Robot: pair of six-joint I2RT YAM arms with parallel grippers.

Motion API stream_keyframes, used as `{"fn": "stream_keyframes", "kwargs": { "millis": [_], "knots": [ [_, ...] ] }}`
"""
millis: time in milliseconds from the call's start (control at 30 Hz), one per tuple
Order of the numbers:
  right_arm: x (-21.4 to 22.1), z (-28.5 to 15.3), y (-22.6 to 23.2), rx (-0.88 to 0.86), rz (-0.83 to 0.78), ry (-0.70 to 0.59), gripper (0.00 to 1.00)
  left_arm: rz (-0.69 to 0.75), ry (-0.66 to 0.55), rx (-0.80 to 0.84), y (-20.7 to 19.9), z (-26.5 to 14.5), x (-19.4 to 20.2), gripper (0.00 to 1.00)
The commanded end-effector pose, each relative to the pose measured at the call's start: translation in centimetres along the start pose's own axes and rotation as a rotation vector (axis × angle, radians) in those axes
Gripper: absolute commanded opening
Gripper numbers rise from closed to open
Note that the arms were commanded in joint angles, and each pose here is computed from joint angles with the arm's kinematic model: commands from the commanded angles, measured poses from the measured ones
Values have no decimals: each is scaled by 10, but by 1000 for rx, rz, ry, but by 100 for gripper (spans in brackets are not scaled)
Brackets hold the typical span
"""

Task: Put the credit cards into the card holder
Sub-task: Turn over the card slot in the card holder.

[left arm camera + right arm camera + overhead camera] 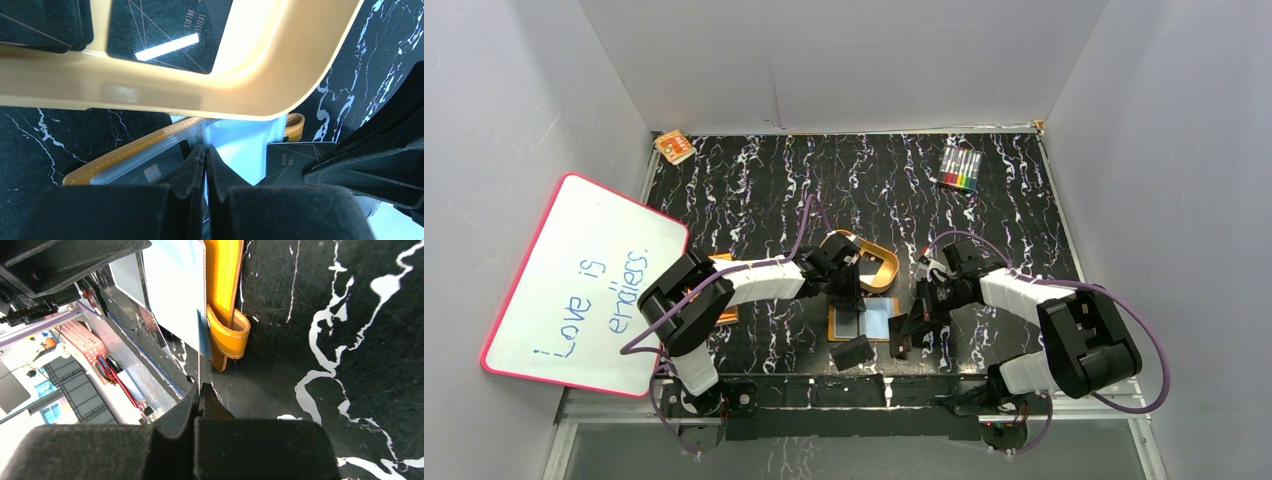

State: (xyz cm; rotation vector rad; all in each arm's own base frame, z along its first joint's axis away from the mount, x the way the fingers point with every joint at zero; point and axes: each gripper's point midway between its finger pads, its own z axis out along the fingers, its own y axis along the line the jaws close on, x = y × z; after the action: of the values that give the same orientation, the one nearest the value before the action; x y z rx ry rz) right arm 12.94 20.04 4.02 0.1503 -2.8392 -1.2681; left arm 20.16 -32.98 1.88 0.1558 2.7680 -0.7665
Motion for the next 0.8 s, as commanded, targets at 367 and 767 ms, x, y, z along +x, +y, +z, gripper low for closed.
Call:
{"fn": "stream_keyframes", "kwargs": {
  "millis": [367,767],
  "knots": [
    [0,-3,-3,23,-12,-16,0,8,69,-151,43,-1,30,0],
    [3,1,-1,-11,0,5,0,14,62,-133,38,-3,28,0]
  ]
}}
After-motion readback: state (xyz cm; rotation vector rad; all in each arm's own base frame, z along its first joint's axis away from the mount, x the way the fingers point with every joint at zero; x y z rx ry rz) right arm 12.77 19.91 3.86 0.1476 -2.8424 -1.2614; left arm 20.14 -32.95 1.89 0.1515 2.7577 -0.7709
